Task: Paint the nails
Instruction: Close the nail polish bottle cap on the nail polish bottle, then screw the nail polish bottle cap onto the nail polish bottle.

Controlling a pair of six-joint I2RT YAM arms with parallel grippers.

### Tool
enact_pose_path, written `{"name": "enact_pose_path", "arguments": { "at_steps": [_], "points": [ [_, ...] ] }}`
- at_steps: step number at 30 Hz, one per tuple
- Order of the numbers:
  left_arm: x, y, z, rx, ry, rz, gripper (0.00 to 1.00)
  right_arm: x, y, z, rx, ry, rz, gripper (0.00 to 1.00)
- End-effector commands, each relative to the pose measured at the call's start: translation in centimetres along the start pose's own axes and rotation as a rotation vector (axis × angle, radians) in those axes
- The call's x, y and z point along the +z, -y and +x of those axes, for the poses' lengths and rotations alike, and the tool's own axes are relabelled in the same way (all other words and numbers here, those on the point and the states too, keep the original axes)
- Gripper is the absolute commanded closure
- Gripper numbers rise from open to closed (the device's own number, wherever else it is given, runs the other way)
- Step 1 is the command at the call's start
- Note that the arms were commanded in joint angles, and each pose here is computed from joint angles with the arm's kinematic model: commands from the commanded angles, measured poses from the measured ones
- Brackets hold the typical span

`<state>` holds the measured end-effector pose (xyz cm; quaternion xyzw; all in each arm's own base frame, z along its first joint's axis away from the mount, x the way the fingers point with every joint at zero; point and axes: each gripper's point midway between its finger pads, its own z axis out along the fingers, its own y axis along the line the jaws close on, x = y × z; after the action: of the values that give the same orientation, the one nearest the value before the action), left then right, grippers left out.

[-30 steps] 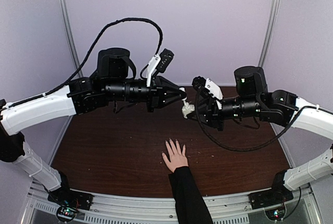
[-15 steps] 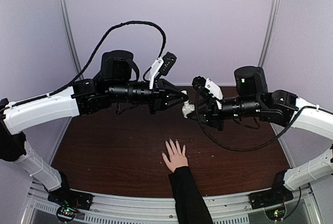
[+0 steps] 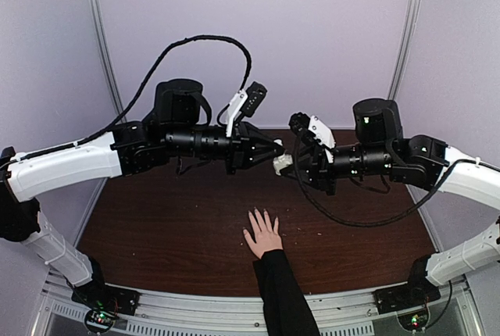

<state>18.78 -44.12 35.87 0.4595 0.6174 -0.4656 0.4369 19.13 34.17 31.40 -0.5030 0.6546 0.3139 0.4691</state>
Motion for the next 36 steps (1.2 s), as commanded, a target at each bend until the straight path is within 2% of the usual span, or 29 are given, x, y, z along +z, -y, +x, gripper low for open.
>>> {"name": "enact_pose_path", "arguments": {
  "at_steps": [1,13,23,29,31,36],
  "points": [
    [0.6,0.3,0.4,-0.011,0.016,0.025,1.00,-1.7,0.2,-3.6,-0.043,0.117,0.031,1.00],
    [1.2,1.2,2.6,0.017,-0.044,0.101,1.00,-3.2,-1.9,-5.9,-0.099,0.218,-0.069,1.00],
    [0.9,4.5,3.4,0.083,-0.115,0.322,1.00,-4.2,-4.7,-7.1,-0.128,0.258,-0.232,1.00],
    [0.6,5.9,3.7,0.096,-0.119,0.424,1.00,-4.8,-5.3,-7.8,-0.139,0.283,-0.262,1.00],
    [0.5,6.0,3.5,0.095,-0.114,0.442,0.98,-5.0,-5.4,-8.0,-0.140,0.290,-0.268,1.00],
    [0.1,5.9,2.7,0.096,-0.095,0.465,0.87,-4.8,-5.3,-7.6,-0.137,0.276,-0.262,1.00]
  ]
}}
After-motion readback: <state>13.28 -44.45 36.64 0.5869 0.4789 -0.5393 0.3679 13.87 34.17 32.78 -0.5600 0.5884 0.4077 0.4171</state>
